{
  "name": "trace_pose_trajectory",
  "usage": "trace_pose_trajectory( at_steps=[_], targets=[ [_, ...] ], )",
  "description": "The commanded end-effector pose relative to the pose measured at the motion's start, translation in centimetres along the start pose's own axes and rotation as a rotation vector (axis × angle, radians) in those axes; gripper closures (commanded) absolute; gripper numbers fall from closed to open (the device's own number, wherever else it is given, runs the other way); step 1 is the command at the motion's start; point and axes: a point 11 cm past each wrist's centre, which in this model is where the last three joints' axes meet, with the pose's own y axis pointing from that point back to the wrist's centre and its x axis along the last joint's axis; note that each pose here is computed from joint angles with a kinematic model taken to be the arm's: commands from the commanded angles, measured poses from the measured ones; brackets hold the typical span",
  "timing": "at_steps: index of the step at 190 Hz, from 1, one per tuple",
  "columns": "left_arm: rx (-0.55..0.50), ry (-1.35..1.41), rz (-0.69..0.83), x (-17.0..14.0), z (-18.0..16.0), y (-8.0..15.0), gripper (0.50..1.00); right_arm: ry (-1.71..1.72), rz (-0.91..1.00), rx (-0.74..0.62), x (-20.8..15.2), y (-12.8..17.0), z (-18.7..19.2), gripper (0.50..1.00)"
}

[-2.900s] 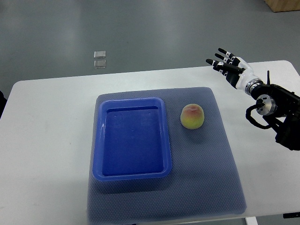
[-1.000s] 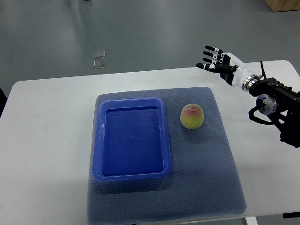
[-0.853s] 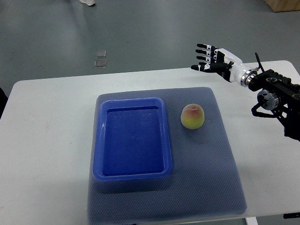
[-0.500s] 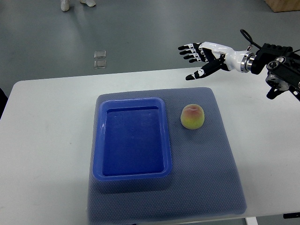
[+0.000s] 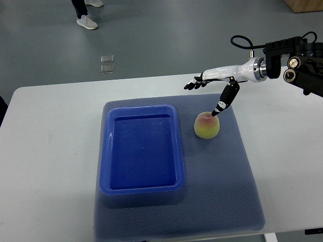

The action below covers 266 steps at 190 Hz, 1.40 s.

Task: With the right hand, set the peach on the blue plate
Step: 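Lower the right hand and close its fingers around the peach, then lift the peach and carry it over the blue tray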

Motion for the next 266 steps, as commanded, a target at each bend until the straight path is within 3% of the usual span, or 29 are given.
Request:
trace_pose_trajectory(
  at_steps=[1, 141, 157, 158, 173, 235, 243, 261, 262, 266],
  targets=[
    [0.001, 0.000, 0.001, 0.0, 0.0, 0.0, 0.500, 0.094, -0.033, -0.036, -0.6, -0.5, 0.1, 0.579],
    [0.001, 0.000, -0.001, 0.0, 0.0, 0.0, 0.500, 0.273, -0.135, -0.063, -5.1, -4.5, -0.1, 0.583],
    [0.001, 0.000, -0.001, 0.0, 0.0, 0.0, 0.500, 0.280, -0.135, -0.067, -5.2, -4.6, 0.0, 0.599],
    [0.001, 0.000, -0.001, 0.0, 0.0, 0.0, 0.500, 0.294, -0.122, -0.080, -5.0, -4.7, 0.4, 0.629],
    [0.001, 0.000, -0.001, 0.0, 0.0, 0.0, 0.500, 0.315, -0.113, -0.089, -5.0, -4.9, 0.6, 0.652],
    [0.001, 0.000, -0.001, 0.0, 0.0, 0.0, 0.500, 0.313, -0.131, -0.088, -5.5, -5.1, 0.6, 0.668],
    [0.001, 0.000, -0.001, 0.0, 0.0, 0.0, 0.500, 0.319, -0.141, -0.095, -5.8, -5.1, 0.8, 0.699],
    [0.001, 0.000, -0.001, 0.0, 0.0, 0.0, 0.500, 0.319, -0.143, -0.094, -5.8, -5.1, 0.8, 0.713],
    [0.001, 0.000, -0.001, 0.0, 0.0, 0.0, 0.500, 0.320, -0.143, -0.096, -5.8, -5.1, 0.9, 0.746],
    [0.001, 0.000, -0.001, 0.0, 0.0, 0.0, 0.500, 0.321, -0.140, -0.095, -5.8, -5.1, 0.9, 0.756]
  ],
)
